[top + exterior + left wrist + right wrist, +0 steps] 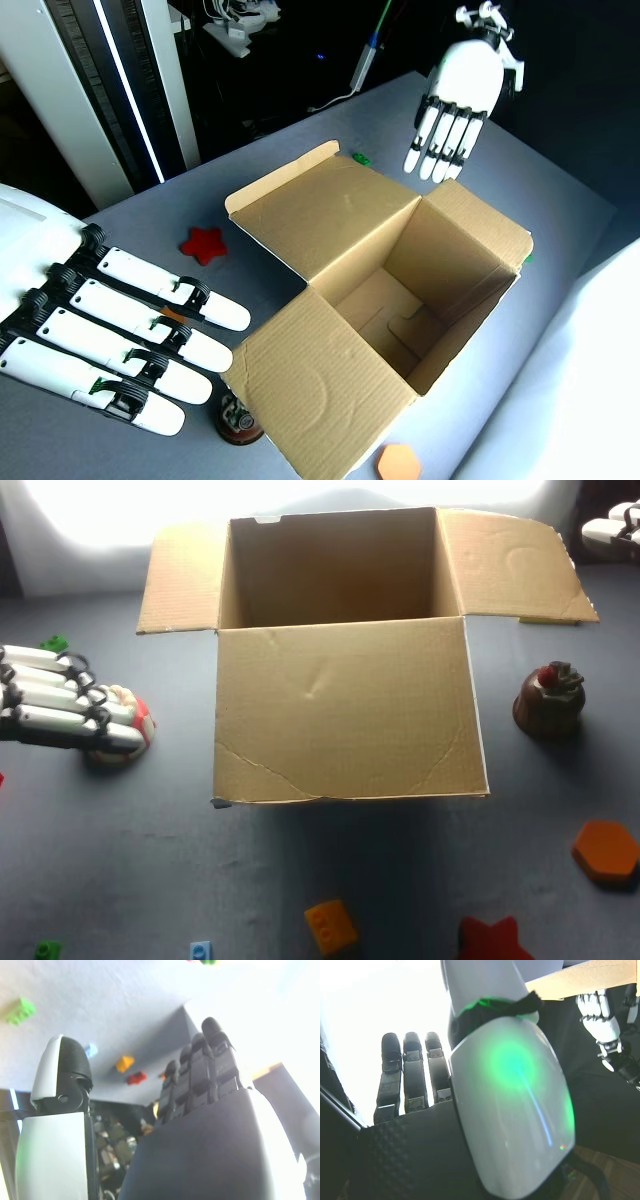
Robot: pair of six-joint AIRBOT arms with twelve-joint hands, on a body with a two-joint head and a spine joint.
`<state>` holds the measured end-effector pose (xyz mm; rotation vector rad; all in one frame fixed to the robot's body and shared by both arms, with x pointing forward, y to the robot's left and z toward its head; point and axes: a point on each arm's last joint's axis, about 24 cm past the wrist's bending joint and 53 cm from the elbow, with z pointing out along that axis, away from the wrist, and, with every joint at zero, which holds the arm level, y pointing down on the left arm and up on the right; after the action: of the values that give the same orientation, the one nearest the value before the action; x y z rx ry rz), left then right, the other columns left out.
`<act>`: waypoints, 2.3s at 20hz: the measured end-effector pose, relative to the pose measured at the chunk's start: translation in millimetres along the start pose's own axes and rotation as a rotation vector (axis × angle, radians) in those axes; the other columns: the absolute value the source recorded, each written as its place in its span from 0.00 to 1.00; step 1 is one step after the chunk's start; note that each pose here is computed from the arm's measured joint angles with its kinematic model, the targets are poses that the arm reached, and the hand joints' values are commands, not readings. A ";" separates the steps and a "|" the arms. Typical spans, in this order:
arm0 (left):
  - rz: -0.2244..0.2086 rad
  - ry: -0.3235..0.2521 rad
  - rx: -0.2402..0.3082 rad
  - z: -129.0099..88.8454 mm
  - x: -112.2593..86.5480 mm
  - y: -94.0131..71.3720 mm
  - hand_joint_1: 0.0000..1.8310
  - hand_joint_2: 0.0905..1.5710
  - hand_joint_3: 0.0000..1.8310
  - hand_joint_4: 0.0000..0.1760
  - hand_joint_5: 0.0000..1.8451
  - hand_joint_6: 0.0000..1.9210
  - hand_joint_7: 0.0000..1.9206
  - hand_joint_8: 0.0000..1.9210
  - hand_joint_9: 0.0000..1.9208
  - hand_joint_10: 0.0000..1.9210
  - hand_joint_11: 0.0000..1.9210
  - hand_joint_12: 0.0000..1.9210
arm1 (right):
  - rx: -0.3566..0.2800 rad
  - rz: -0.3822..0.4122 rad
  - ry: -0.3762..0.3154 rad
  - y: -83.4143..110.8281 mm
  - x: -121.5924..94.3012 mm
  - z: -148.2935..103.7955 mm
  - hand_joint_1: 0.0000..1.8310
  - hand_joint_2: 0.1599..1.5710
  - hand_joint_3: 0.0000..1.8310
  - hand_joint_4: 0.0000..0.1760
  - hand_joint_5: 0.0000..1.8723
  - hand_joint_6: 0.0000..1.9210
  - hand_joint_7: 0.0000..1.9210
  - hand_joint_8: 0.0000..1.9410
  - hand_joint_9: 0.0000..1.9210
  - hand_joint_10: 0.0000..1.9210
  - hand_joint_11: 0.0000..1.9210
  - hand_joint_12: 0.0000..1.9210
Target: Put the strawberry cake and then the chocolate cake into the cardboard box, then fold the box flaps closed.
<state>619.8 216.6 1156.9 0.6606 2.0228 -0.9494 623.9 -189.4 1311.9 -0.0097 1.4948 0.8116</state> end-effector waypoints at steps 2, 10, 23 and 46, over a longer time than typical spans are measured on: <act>0.004 -0.003 -0.001 7.3 -0.9 1.8 0.62 0.66 0.00 0.17 0.05 0.00 0.06 0.00 0.06 0.00 0.00 0.28 | 0.000 0.000 -0.001 0.1 -0.2 0.0 0.54 0.68 0.04 0.20 0.00 0.00 0.00 0.00 0.01 0.00 0.00 0.00; 0.026 -0.005 -0.015 35.3 -4.7 20.5 0.64 0.66 0.00 0.21 0.03 0.00 0.04 0.00 0.04 0.00 0.00 0.29 | 0.000 -0.003 -0.002 -0.1 -0.5 -0.1 0.60 0.63 0.01 0.15 0.01 0.00 0.01 0.00 0.02 0.00 0.00 0.16; 0.041 -0.021 -0.046 71.7 -17.9 48.9 0.64 0.67 0.00 0.25 0.03 0.00 0.03 0.00 0.05 0.00 0.00 0.30 | -0.002 -0.004 -0.008 0.4 -2.1 -0.1 0.65 0.62 0.00 0.05 0.02 0.01 0.01 0.00 0.00 0.00 0.00 0.00; 0.038 0.010 -0.114 96.3 -8.0 86.8 0.62 0.64 0.00 0.30 0.01 0.00 0.00 0.00 0.00 0.00 0.00 0.19 | -0.003 -0.004 -0.011 0.8 -2.8 0.0 0.68 0.62 0.00 0.08 0.01 0.01 0.01 0.01 0.00 0.00 0.00 0.00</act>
<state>727.8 189.1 1090.2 0.6403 2.0488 -0.8039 623.9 -190.2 1314.7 -0.0105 1.4830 0.8102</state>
